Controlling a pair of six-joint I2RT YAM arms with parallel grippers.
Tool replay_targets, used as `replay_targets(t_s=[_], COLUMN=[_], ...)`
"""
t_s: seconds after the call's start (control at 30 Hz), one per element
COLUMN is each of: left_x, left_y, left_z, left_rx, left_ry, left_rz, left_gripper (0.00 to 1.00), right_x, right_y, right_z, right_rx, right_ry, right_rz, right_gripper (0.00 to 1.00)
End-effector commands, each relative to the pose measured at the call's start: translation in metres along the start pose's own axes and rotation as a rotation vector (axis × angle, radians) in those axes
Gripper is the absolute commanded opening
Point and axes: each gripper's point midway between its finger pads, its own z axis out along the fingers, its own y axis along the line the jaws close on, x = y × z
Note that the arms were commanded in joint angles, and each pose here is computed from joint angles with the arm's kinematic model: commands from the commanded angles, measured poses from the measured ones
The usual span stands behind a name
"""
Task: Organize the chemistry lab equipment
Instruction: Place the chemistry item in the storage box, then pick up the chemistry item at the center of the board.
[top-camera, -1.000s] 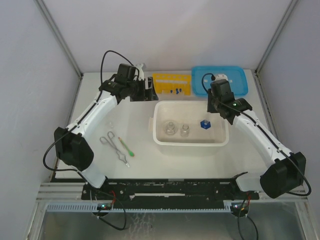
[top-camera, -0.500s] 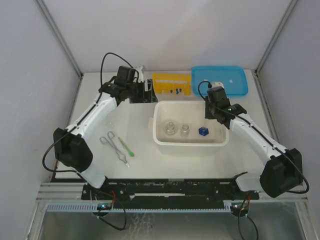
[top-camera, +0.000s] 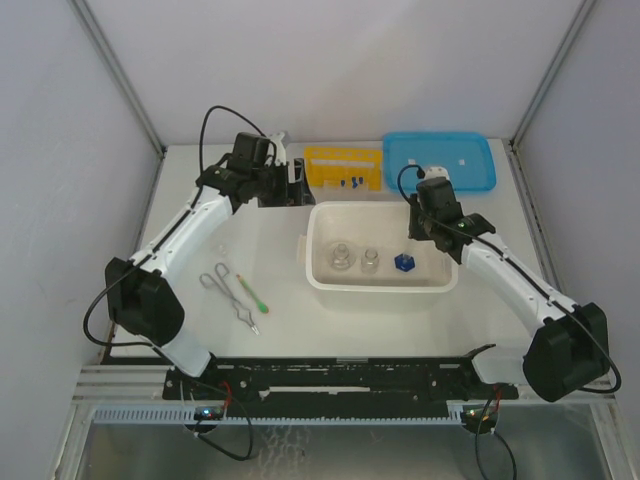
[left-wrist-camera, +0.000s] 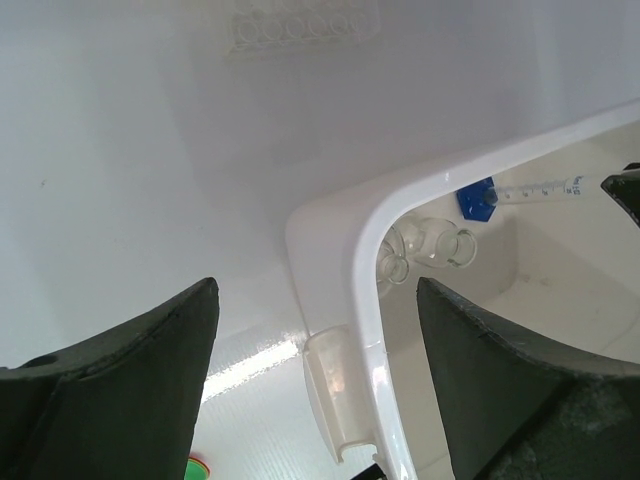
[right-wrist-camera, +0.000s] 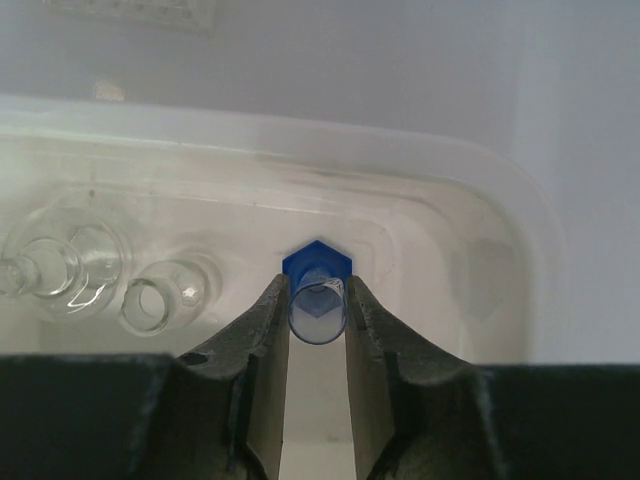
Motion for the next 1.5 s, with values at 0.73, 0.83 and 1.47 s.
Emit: replay_targets(t_s=[0.73,0.83,1.47], left_x=[-0.006,0.002,0.12], left_y=[0.026,0.036,0.153], left_z=[-0.027,-0.025,-0.058], left_rx=[-0.05,-0.041,-0.484], left_ry=[-0.062,-0.035,0.032], left_rz=[-0.067,-0.13,-0.465], left_gripper=[0.89,1.0,0.39], right_x=[-0.138,-0.157,-0.196], right_y=[0.003,0.007,0.024], right_z=[-0.12,-0.128,-0.104], right_rx=[-0.075,-0.094,-0.115], right_ry=[-0.408,-0.457,-0.48], right_rz=[0.064,0.066,0.034], right_gripper=[0.42,0.43,0.43])
